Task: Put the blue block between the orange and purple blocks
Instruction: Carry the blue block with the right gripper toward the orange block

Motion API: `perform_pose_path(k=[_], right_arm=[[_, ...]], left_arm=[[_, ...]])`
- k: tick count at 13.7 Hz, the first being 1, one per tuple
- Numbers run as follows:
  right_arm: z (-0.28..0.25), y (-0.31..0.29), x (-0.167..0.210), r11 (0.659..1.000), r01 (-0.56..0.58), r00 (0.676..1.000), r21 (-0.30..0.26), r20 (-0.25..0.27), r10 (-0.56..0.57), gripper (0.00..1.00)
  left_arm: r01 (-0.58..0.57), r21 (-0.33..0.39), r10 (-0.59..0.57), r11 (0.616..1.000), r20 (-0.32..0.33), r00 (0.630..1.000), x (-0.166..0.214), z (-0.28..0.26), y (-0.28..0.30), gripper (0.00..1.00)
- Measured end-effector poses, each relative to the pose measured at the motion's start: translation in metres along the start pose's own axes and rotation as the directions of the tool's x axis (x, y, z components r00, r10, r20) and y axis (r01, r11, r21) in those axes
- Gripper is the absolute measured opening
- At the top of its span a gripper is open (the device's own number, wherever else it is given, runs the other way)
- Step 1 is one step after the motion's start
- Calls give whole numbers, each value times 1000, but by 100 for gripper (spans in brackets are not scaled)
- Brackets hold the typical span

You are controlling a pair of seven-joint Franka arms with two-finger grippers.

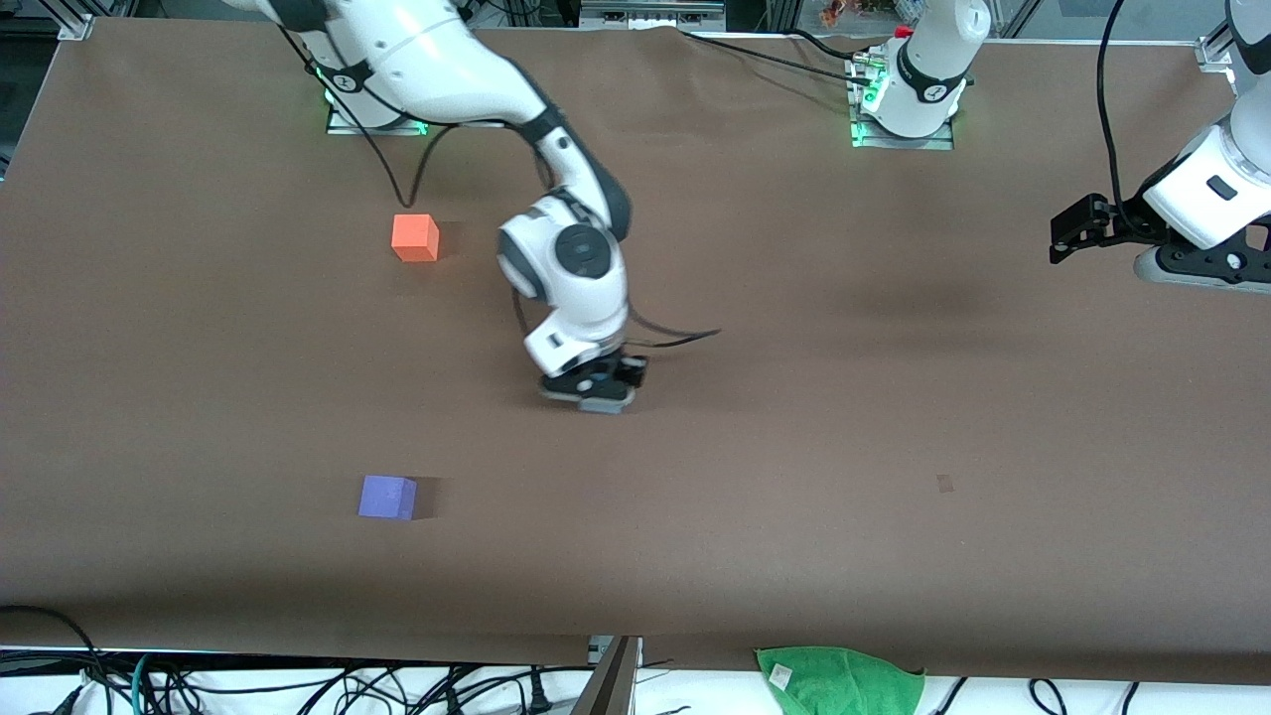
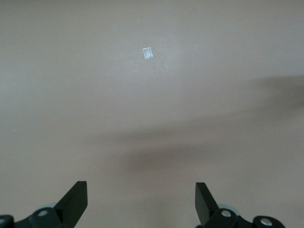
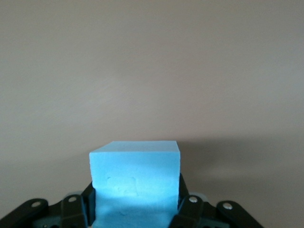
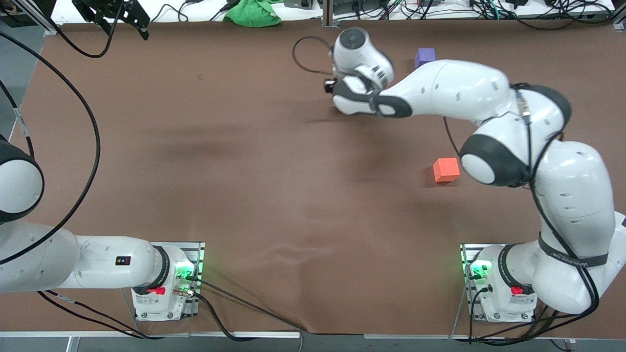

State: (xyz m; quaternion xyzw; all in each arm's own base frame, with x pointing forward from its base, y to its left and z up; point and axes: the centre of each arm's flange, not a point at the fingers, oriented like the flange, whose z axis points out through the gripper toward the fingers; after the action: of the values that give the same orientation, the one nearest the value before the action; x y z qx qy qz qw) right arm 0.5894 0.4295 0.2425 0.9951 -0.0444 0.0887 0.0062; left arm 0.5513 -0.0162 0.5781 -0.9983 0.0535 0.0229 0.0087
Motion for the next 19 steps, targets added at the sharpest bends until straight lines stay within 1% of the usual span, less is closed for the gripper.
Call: perform_pose_path(k=[1,2,5,7,9,10,11,14,17,19], right_arm=[[-10,34,15,1000,26,999,-5,20,-25,61],[-18,70,27,999,54,997,5,49,-54,61],[-31,184,44,987,139,980,80,132,-149,61],[-30,254,39,977,179,965,113,172,-196,61],[-18,305,21,974,192,952,122,218,-215,61],[-11,318,12,975,188,950,122,231,-212,61],[-4,323,5,976,182,951,120,232,-206,61],[9,320,-9,979,153,955,138,235,-182,61],[19,317,-12,979,145,961,140,215,-173,61],[33,317,-15,982,133,964,134,214,-160,61]], left_arm=[[-1,0,1,1000,0,1000,0,0,0,100],[-1,0,1,1000,0,1000,0,0,0,100],[-3,0,3,1000,0,1000,0,0,1,100],[-4,0,4,1000,0,1000,0,0,1,100],[-4,0,4,1000,0,1000,0,0,1,100],[-5,0,5,1000,1,1000,0,0,1,100],[-5,0,5,1000,1,1000,0,0,2,100],[-6,0,6,1000,1,1000,0,0,2,100],[-6,0,6,1000,1,1000,0,0,2,100],[-6,0,6,1000,1,1000,0,0,2,100]])
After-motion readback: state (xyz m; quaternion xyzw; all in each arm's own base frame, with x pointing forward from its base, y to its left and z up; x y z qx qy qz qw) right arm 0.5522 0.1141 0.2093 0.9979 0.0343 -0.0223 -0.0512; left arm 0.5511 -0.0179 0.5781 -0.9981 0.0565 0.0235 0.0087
